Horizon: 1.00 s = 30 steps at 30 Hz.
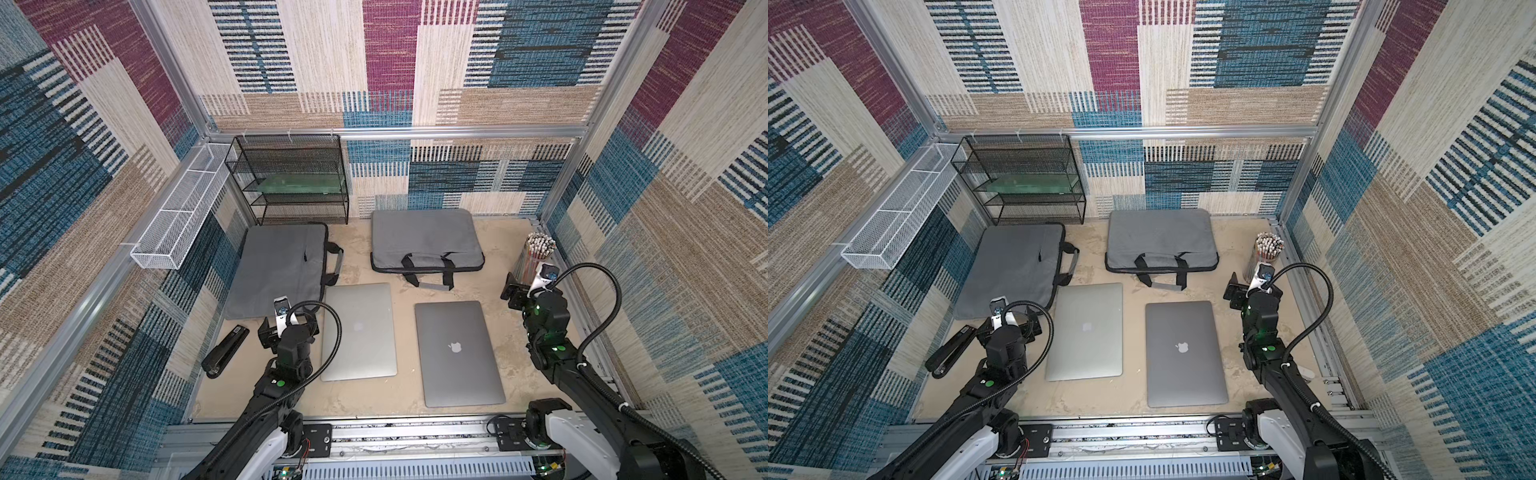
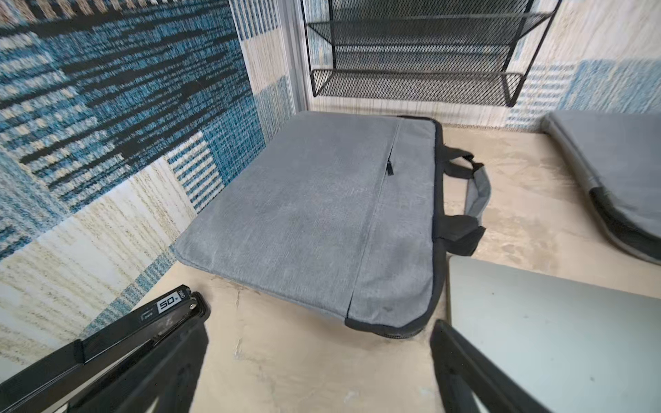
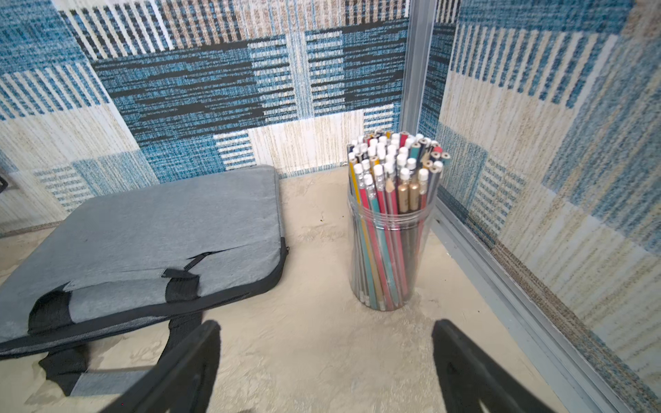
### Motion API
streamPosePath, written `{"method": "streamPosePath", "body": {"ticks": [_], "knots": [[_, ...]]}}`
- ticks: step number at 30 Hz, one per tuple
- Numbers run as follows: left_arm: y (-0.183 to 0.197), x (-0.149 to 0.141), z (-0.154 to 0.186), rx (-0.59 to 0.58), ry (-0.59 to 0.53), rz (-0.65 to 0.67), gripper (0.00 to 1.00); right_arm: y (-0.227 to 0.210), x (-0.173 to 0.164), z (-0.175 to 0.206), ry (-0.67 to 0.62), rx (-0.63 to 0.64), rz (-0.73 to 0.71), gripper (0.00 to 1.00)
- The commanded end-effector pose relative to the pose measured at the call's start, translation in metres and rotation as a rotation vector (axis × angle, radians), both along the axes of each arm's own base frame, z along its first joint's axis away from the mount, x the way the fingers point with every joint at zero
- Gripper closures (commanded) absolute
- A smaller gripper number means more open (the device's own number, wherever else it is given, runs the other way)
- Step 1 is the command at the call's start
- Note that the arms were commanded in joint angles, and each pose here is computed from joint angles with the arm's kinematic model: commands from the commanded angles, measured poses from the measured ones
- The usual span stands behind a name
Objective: Open the zippered laptop bag and take out the laptop
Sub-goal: Reset both arms
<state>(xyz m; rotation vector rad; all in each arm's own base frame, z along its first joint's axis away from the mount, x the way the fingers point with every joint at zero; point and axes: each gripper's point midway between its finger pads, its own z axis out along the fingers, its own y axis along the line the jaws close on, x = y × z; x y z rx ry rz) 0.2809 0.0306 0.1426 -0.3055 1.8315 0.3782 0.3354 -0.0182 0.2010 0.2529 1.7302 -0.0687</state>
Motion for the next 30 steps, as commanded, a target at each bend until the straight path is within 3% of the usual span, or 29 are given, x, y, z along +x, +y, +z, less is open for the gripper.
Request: {"method": "streamPosePath", "body": {"ticks": [1,11,23,30], "knots": [[-0.006,0.019,0.007,-0.030,-0.058,-0.050,0.01,0.000,0.005,0.021,-0.096,-0.005,0.021,0.05],[0.008,0.048,-0.011,-0.146,-0.074,-0.078,0.01,-0.014,0.005,0.022,-0.160,0.005,0.011,0.05],[0.006,0.072,-0.014,-0.085,-0.083,-0.171,0.01,-0.028,0.008,0.009,-0.188,0.043,-0.011,0.05],[0.002,0.096,-0.044,-0.110,-0.003,-0.223,0.01,-0.029,0.014,0.004,-0.185,0.033,-0.004,0.05]]}}
